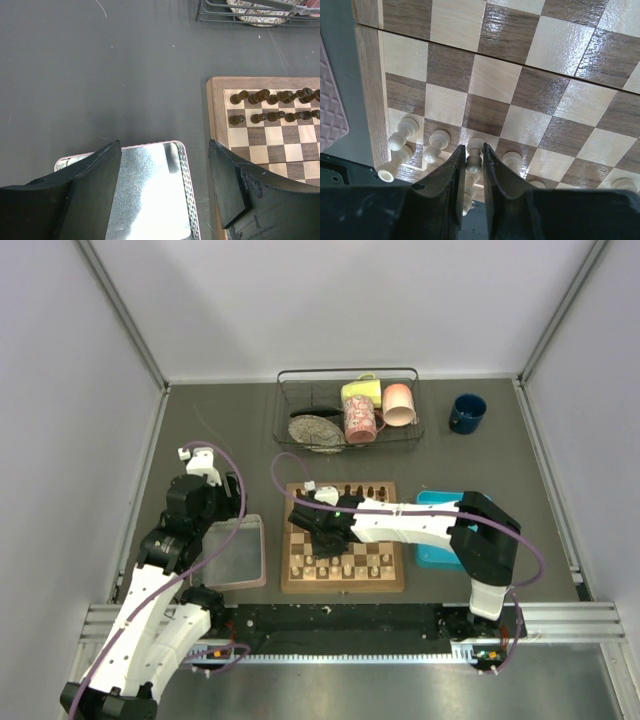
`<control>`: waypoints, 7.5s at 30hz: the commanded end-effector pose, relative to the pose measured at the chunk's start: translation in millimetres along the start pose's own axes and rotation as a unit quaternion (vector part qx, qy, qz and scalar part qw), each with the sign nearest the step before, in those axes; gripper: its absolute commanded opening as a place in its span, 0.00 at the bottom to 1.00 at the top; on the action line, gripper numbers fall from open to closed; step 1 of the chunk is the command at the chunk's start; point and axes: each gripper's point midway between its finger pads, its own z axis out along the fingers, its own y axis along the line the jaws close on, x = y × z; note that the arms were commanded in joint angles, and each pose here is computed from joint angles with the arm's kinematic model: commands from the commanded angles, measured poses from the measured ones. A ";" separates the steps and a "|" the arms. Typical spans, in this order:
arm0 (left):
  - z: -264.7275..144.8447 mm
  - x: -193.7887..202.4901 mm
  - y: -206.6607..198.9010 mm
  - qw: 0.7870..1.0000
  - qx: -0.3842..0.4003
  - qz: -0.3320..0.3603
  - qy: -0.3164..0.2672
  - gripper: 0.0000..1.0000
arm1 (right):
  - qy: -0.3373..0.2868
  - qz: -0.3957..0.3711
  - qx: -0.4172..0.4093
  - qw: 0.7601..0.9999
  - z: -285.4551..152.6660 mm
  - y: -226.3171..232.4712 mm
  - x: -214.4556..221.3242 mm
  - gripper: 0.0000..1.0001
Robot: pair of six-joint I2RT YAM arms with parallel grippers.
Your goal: Set up the chess pieces on the board
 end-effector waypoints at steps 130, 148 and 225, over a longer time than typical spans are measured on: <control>-3.5 -12.5 -12.1 0.999 0.031 0.012 -0.033 0.75 | -0.106 0.422 0.265 0.861 -78.8 -432.8 -31.9 0.31; -3.3 -12.7 -13.5 0.999 0.033 0.014 -0.033 0.75 | -0.089 0.380 0.294 0.873 -62.5 -430.2 -37.0 0.26; -5.5 -14.3 -15.9 0.998 0.038 0.016 -0.038 0.75 | -0.023 0.355 0.295 0.887 -55.4 -430.3 -31.3 0.29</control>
